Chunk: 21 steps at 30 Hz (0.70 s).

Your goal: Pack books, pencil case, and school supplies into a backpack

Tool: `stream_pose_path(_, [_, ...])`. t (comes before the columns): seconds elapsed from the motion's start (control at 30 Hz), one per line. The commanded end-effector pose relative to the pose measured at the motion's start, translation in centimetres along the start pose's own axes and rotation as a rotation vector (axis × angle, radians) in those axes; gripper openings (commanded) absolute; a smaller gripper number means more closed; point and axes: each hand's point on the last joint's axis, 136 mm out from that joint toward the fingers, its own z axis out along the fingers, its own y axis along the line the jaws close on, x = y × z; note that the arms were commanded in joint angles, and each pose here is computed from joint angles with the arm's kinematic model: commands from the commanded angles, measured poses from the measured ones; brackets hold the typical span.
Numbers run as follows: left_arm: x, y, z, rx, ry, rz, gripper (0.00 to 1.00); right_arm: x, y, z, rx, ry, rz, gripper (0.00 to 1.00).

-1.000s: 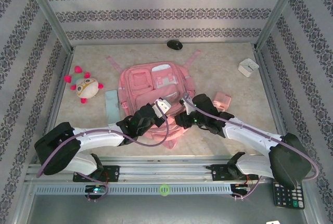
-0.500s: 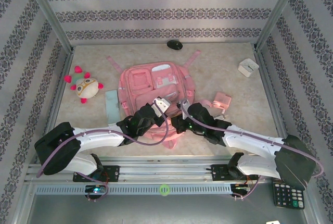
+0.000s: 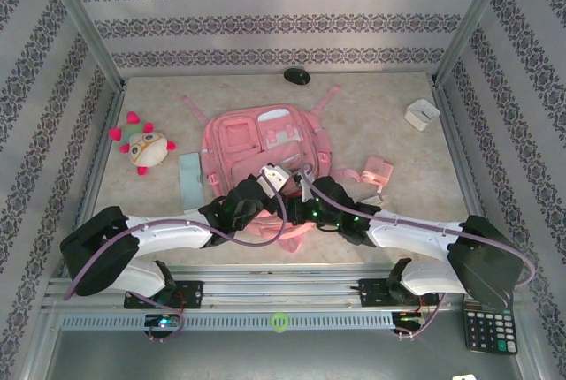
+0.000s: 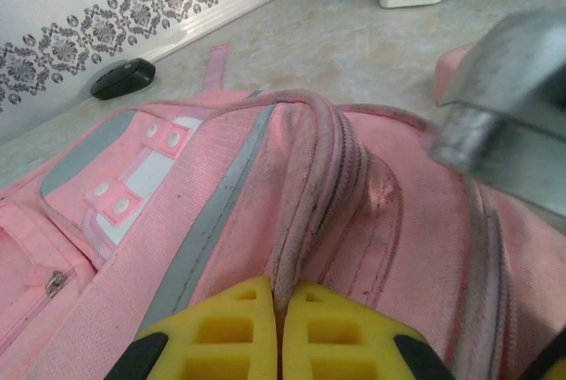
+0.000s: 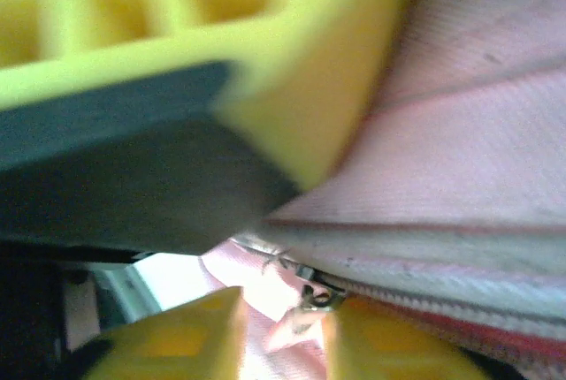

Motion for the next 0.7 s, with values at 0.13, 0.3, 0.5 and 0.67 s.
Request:
stream_pose_path(0.13, [-4.5,1.0,-1.3,0.109,-0.198,-0.037,0.0,-2.1,2.0,-3.4,-0.16,0.043,0.143,0.54])
stream_pose_path(0.3, [-5.1,0.8,-2.2,0.21,-0.242,-0.019,0.0,-5.1,-0.1,-6.8,-0.106,-0.017,0.217,0.55])
stream_pose_path(0.5, [-5.4,0.0,-3.6,0.355,-0.292,0.014,0.0,-8.6,-2.4,-10.8,-0.04,-0.255,0.227,0.73])
stream_pose_path(0.67, [-5.4,-0.1,-4.4,0.401,-0.331,0.034,0.0,-8.6,-2.8,-10.9,-0.048,-0.292,0.32,0.83])
